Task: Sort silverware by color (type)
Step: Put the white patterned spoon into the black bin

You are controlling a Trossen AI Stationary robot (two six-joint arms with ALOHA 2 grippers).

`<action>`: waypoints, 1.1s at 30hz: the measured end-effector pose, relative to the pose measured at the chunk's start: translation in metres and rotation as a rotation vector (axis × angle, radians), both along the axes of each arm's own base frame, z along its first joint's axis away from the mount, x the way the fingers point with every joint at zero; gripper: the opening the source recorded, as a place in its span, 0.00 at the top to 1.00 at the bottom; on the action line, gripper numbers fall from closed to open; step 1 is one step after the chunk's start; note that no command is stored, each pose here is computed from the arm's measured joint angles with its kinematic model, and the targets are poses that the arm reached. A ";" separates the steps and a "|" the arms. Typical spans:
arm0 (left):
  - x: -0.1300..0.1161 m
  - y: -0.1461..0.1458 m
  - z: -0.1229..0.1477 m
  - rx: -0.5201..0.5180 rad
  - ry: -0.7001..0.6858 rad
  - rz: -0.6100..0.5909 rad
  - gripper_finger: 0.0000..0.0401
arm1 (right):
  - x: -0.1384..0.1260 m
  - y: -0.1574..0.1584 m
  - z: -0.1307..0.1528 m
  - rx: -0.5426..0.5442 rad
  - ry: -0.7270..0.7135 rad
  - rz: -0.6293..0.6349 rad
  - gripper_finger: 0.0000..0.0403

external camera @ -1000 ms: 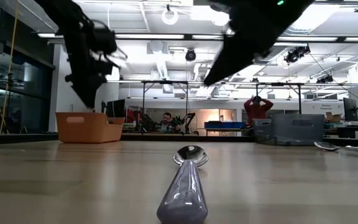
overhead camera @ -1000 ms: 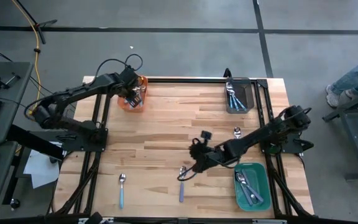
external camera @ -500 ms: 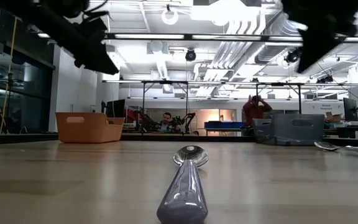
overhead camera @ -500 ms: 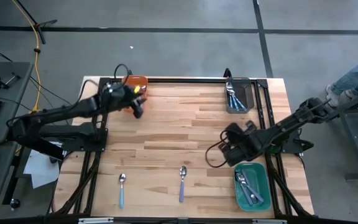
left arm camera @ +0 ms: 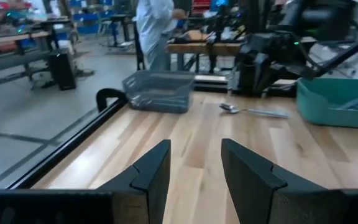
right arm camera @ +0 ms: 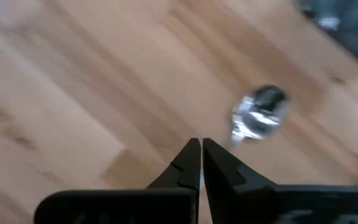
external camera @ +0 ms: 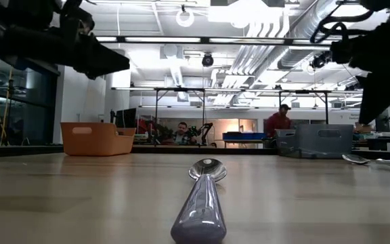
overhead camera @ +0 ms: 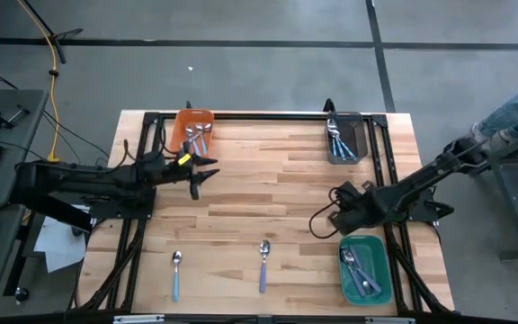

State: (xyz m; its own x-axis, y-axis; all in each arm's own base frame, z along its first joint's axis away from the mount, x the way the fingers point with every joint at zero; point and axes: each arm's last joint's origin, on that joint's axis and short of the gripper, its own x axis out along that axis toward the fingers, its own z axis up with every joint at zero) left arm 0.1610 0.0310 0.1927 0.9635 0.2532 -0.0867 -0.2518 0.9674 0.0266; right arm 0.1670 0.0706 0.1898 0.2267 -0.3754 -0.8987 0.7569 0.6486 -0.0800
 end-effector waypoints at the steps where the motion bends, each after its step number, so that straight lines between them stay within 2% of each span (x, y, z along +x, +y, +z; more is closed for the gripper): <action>1: 0.000 -0.002 -0.001 0.003 -0.006 -0.011 0.66 | -0.003 -0.002 -0.002 0.024 -0.048 0.019 1.00; 4: 0.000 -0.006 -0.003 0.002 -0.003 -0.038 0.66 | -0.014 -0.010 -0.008 0.115 -0.150 -0.017 1.00; 7: 0.000 -0.010 -0.003 0.004 -0.011 -0.060 0.66 | -0.025 -0.020 -0.017 0.175 -0.159 -0.128 0.97; 10: 0.001 -0.013 -0.002 0.003 -0.011 -0.076 0.66 | -0.029 -0.026 -0.027 0.208 -0.135 -0.226 0.89; 15: 0.001 -0.016 -0.003 0.005 -0.011 -0.093 0.66 | -0.029 -0.036 -0.038 0.199 -0.108 -0.348 0.71; 19: 0.001 -0.017 -0.003 0.005 -0.010 -0.099 0.66 | -0.027 -0.042 -0.043 0.213 -0.109 -0.394 0.65; 23: 0.001 -0.017 -0.003 0.006 -0.006 -0.099 0.66 | -0.023 -0.047 -0.045 0.232 -0.101 -0.400 0.66; 33: 0.001 -0.017 -0.004 0.010 0.006 -0.099 0.66 | -0.013 -0.055 -0.058 0.266 -0.007 -0.407 0.77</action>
State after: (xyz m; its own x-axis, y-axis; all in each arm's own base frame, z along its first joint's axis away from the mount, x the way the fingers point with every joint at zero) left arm 0.1619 0.0138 0.1887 0.9833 0.1577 -0.0909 -0.1549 0.9872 0.0380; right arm 0.1535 0.0156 0.1319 0.1153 -0.1923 -0.9745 0.9533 0.2970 0.0541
